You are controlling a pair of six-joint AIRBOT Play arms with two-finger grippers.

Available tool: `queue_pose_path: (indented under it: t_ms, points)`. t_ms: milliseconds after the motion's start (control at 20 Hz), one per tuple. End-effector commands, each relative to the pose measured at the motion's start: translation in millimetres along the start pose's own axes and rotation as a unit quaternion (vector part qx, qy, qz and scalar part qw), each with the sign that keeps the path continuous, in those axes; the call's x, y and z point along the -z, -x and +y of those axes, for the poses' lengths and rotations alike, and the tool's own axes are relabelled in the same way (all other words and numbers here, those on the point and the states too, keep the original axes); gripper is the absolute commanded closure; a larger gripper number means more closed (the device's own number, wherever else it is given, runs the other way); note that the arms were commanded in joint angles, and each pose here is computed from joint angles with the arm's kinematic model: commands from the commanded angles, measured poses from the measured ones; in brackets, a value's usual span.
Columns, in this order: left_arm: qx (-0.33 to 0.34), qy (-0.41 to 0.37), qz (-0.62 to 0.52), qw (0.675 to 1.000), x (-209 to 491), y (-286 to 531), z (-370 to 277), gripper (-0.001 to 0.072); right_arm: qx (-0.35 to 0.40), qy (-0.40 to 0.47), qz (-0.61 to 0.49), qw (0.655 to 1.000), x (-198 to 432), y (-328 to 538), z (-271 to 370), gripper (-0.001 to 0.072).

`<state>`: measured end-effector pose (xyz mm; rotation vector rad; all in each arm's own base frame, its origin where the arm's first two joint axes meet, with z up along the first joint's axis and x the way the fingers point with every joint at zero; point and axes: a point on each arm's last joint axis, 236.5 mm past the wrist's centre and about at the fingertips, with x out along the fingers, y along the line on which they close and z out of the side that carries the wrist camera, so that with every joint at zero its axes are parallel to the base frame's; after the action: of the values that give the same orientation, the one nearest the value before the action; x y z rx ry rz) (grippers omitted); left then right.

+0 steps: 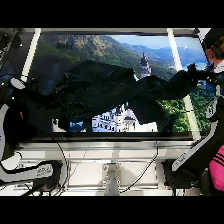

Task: Fold the clothes and pants, and hang the long-sleeved shirts on hangers.

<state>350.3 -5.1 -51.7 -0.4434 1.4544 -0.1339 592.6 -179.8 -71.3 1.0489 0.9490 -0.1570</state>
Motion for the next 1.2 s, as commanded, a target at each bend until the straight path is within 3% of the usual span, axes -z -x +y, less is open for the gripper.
queue_pose_path:
  t_ms: [0,200,300,400,650,750,850,900,950,1050,1150]
  points:
    - [-0.012,-0.036,0.033,0.999,25,3,16,0.0485,-0.020,0.018,-0.001,1.000,-1,19,28,0.0692]
    - [0.161,-0.090,0.021,0.983,36,2,-43,0.0495,-0.026,0.035,0.017,0.999,9,33,40,0.0692]
    - [0.136,-0.123,0.055,0.982,52,-12,-35,0.0289,-0.032,0.033,0.030,0.998,15,35,44,0.0692]
    - [0.090,-0.147,0.102,0.980,69,-25,-17,0.0261,-0.046,0.028,0.037,0.998,19,36,51,0.0692]
    - [0.104,-0.146,0.129,0.975,77,-41,-25,0.0244,-0.068,0.021,0.041,0.997,21,39,63,0.0691]
    - [0.132,-0.138,0.135,0.972,78,-49,-41,0.0275,-0.081,0.015,0.043,0.996,21,41,69,0.0691]
    - [0.173,-0.137,0.132,0.966,77,-56,-65,0.0545,-0.097,0.008,0.044,0.994,22,42,77,0.0691]
    - [0.198,-0.145,0.124,0.961,75,-56,-80,0.0645,-0.106,0.005,0.044,0.993,22,43,81,0.0691]
    - [0.220,-0.151,0.112,0.957,72,-54,-92,0.0687,-0.112,0.002,0.043,0.993,21,44,85,0.0691]
    - [0.248,-0.152,0.078,0.954,55,-44,-111,0.0689,-0.130,-0.005,0.035,0.991,17,49,96,0.0692]
    - [0.231,-0.168,0.013,0.958,17,-26,-115,0.0689,-0.165,-0.027,0.001,0.986,0,58,115,0.0692]
